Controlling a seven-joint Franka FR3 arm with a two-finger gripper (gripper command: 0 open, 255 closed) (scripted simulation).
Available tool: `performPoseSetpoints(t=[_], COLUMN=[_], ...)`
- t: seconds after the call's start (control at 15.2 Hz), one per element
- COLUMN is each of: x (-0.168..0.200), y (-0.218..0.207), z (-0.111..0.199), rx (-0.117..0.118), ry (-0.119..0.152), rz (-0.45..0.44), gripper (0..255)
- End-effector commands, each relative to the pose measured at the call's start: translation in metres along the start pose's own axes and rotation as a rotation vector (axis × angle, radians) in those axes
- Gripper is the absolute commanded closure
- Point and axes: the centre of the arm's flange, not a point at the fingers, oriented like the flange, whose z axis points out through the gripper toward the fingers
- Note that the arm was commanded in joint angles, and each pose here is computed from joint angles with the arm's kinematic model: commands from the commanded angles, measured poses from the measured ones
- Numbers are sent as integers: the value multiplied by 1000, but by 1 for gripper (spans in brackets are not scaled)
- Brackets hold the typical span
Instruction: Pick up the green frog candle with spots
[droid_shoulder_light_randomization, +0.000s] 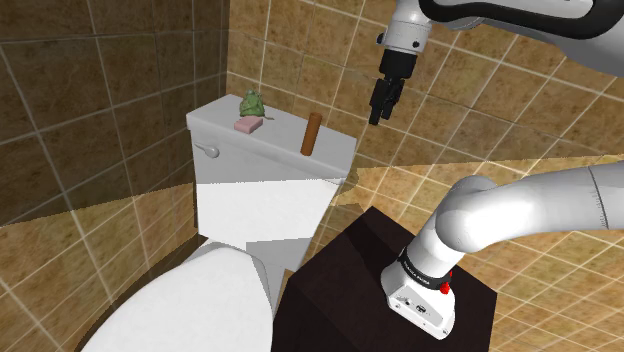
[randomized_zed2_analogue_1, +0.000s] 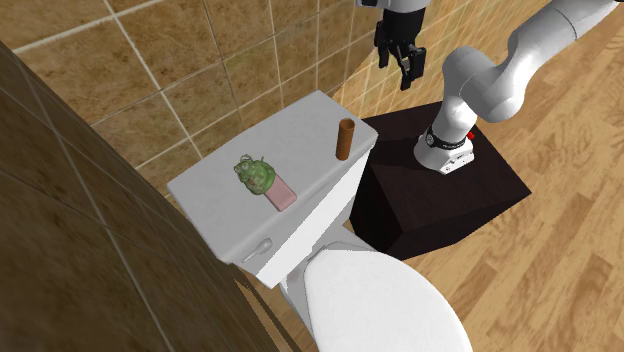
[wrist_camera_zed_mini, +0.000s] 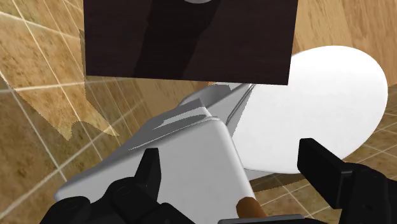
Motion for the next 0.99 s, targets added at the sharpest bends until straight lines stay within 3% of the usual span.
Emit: performPoseSetpoints(t=[0.0,0.92], x=[0,176], y=[0,22], z=[0,15], rx=[0,130], ry=[0,66], rz=[0,-239], gripper=[0,0])
